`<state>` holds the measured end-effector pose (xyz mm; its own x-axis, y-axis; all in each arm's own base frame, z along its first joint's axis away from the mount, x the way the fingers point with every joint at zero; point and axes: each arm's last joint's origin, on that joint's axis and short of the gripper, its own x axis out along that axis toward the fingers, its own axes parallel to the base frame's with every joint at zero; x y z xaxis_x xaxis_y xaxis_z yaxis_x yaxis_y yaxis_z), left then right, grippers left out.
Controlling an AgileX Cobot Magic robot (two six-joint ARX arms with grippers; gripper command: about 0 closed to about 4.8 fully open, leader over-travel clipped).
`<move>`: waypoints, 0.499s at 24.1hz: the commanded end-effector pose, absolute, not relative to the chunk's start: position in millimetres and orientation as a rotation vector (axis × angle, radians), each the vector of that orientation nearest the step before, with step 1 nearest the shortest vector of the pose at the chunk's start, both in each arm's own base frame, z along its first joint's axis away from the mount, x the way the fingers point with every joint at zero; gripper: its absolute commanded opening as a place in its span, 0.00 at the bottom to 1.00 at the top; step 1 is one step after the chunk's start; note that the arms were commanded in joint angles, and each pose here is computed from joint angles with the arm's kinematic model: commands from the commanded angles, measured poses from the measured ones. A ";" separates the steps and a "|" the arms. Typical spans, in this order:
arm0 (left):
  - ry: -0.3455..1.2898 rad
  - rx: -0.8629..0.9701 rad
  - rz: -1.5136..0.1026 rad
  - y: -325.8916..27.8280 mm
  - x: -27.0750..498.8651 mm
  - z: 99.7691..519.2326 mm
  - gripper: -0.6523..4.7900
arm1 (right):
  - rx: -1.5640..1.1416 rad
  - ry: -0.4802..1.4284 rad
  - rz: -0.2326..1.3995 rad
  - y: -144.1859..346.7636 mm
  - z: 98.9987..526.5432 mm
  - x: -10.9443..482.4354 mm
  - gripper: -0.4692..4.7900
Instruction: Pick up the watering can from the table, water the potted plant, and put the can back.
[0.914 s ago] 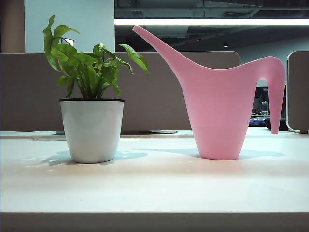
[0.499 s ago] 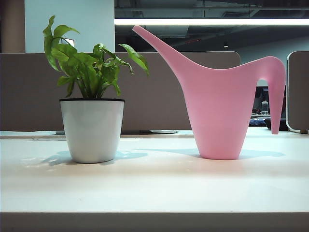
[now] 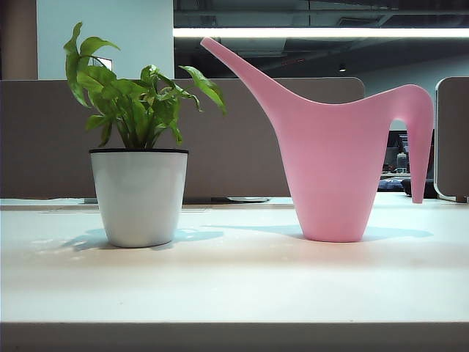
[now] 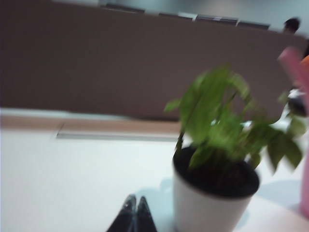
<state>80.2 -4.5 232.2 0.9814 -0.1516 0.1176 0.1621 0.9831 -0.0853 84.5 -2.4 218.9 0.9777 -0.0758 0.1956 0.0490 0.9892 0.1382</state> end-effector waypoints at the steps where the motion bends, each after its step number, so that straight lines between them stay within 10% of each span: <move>1: -0.048 -0.044 -0.215 -6.2 80.3 251.6 0.11 | 0.150 -0.239 -0.067 -2.6 245.9 78.0 0.08; 12: 0.010 -0.039 -0.384 -13.2 113.0 349.6 0.11 | 0.093 -0.009 -0.068 -2.4 319.4 114.1 0.08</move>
